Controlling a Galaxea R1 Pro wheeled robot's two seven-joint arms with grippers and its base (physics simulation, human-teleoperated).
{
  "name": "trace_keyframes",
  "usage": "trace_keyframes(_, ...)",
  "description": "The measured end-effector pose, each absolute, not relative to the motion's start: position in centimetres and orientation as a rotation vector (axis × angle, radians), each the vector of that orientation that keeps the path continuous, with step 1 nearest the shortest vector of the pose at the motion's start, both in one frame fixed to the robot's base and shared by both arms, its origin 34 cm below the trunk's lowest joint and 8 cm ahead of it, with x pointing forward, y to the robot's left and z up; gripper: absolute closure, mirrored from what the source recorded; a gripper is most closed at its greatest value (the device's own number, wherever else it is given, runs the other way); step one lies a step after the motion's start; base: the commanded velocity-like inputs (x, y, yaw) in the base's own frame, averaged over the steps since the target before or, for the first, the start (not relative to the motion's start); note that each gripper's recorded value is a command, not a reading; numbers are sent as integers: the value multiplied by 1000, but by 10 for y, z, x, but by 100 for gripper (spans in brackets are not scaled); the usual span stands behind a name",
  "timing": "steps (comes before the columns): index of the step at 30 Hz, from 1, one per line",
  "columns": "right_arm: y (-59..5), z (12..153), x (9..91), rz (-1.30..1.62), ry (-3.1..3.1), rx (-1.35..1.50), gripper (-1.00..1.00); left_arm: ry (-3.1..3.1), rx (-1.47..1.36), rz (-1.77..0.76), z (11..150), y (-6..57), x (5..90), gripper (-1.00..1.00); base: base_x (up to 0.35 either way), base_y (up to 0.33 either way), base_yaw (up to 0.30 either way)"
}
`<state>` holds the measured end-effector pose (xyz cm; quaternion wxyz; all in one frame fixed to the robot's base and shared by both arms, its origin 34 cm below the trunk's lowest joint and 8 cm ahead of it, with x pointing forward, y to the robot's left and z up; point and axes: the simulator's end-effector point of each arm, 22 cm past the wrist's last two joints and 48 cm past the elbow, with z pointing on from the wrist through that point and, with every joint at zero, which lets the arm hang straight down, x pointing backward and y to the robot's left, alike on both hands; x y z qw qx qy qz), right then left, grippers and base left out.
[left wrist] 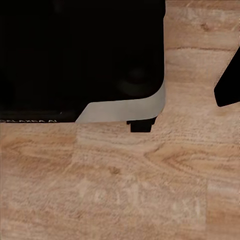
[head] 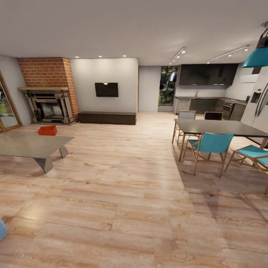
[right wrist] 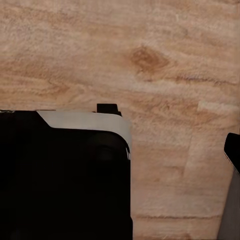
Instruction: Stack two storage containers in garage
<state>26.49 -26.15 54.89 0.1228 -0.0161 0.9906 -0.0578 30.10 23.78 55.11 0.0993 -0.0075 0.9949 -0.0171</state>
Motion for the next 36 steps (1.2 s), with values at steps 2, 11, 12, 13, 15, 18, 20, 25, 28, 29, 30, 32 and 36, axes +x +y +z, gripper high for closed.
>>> trace_keyframes(2, -262, 549, 265, -169, 2890, -46, -100, 2942, -22, -51, 551, 238, 301, -100, 319, 0, 5)
trace_keyframes(11, -262, 549, 265, -169, 2891, -46, -100, 2942, -22, -51, 551, 238, 301, -100, 319, 0, 101)
trace_keyframes(12, -262, 549, 265, -170, 2891, -46, -100, 2942, -22, -51, 551, 238, 301, -100, 319, 0, 243)
trace_keyframes(13, -262, 549, 265, -169, 2891, -45, -100, 2942, -22, -51, 551, 238, 301, -100, 319, 0, 252)
trace_keyframes(15, -262, 549, 265, -169, 2891, -45, -100, 2942, -22, -51, 551, 238, 301, -100, 319, 0, 260)
trace_keyframes(18, -262, 549, 265, -170, 2891, -45, -100, 2942, -22, -51, 551, 238, 301, -100, 319, 0, 265)
trace_keyframes(20, -262, 549, 265, -169, 2891, -45, -100, 2942, -22, -51, 551, 238, 301, -100, 319, 0, 268)
trace_keyframes(25, -262, 549, 265, -169, 2891, -45, -100, 2942, -22, -51, 551, 238, 301, -100, 319, 0, 245)
trace_keyframes(28, -262, 549, 265, -169, 2891, -43, -100, 2942, -22, -51, 551, 238, 301, -100, 319, 0, 69)
trace_keyframes(29, -262, 549, 265, -169, 2891, -42, -100, 2942, -22, -52, 551, 238, 301, -100, 319, 0, 33)
trace_keyframes(30, -262, 549, 265, -169, 2891, -42, -100, 2942, -22, -51, 551, 238, 301, -100, 319, 0, 21)
trace_keyframes(32, -262, 549, 265, -170, 2891, -42, -100, 2942, -22, -51, 551, 238, 301, -100, 319, 0, 11)
trace_keyframes(36, -262, 549, 265, -169, 2891, -43, -100, 2942, -22, -52, 551, 238, 301, -100, 319, 0, 3)
